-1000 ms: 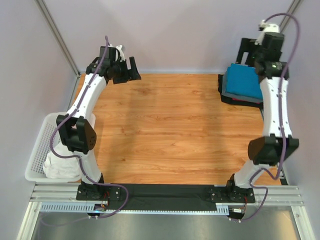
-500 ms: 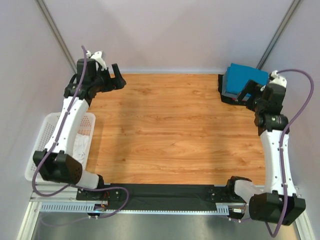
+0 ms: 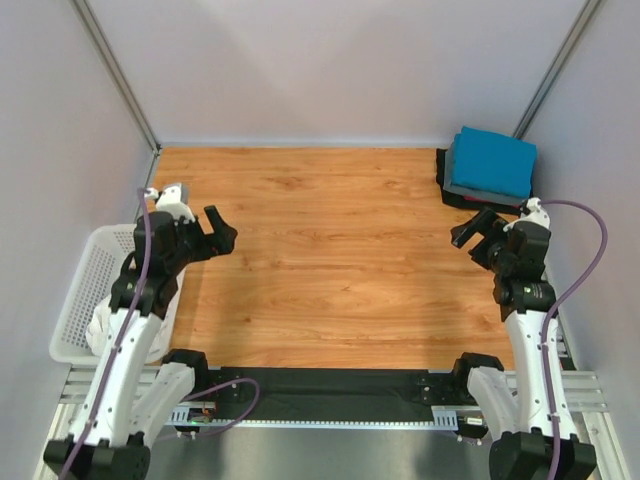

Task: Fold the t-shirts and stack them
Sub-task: Neatly place the folded tshirt to the corner

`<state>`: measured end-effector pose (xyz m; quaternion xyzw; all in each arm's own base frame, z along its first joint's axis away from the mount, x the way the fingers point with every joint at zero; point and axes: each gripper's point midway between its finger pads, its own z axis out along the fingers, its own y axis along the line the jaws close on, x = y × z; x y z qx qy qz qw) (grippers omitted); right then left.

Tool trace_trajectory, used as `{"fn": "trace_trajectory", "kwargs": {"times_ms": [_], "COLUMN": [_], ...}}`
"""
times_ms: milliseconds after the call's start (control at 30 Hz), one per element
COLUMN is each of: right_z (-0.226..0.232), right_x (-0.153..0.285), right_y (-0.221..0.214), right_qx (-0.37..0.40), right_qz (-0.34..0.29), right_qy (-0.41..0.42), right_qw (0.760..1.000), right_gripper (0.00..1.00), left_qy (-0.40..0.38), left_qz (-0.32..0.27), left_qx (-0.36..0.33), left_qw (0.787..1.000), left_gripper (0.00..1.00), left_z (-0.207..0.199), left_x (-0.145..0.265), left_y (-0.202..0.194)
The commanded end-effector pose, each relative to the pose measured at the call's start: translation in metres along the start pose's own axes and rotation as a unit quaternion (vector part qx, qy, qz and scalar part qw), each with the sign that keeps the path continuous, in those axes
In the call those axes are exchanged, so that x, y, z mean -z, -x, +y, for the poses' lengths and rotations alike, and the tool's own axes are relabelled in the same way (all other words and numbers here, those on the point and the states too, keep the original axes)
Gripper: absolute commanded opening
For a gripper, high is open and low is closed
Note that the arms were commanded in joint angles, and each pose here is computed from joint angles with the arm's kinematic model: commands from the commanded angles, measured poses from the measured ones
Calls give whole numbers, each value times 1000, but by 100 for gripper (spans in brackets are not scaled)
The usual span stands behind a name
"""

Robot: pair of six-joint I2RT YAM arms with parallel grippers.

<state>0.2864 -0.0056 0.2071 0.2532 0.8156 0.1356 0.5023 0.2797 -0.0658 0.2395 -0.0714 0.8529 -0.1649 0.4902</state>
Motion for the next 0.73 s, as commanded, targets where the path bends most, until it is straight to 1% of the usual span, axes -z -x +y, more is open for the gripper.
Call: {"fn": "trace_trajectory", "kwargs": {"times_ms": [0, 33, 67, 100, 200, 300, 367, 400, 533, 700], "right_z": [16, 16, 12, 10, 8, 16, 18, 20, 18, 25], "right_x": [6, 7, 9, 12, 15, 19, 18, 20, 22, 26], "right_y": [-2, -1, 0, 1, 4, 3, -3, 0, -1, -1], "right_qx": [-14, -20, -26, -28, -20, -6, 7, 11, 24, 40], "right_qz": [-12, -20, -29, -38, -51, -30, -9, -11, -7, -1], "right_qy": [49, 52, 41, 39, 34, 50, 56, 57, 54, 73], "right_qw": [999, 998, 998, 998, 998, 998, 998, 998, 998, 997], "right_gripper": [100, 100, 100, 100, 100, 100, 100, 100, 100, 100], "left_qy": [5, 8, 10, 5, 22, 17, 20, 26, 26, 24], "left_qz": [-74, -87, -88, -101, -104, -82, -77, -73, -77, -88], "left_qx": [5, 3, -1, -9, -15, -15, -5, -1, 15, 30], "left_qw": [997, 996, 996, 995, 994, 996, 997, 997, 997, 995], "left_gripper": [100, 99, 100, 100, 99, 100, 100, 100, 100, 100], "left_z": [5, 8, 11, 9, 19, 18, 19, 22, 21, 21], "left_x": [24, 26, 26, 34, 38, 44, 47, 48, 55, 61], "left_y": [7, 7, 2, 4, -6, -18, -22, -26, -28, -30]}}
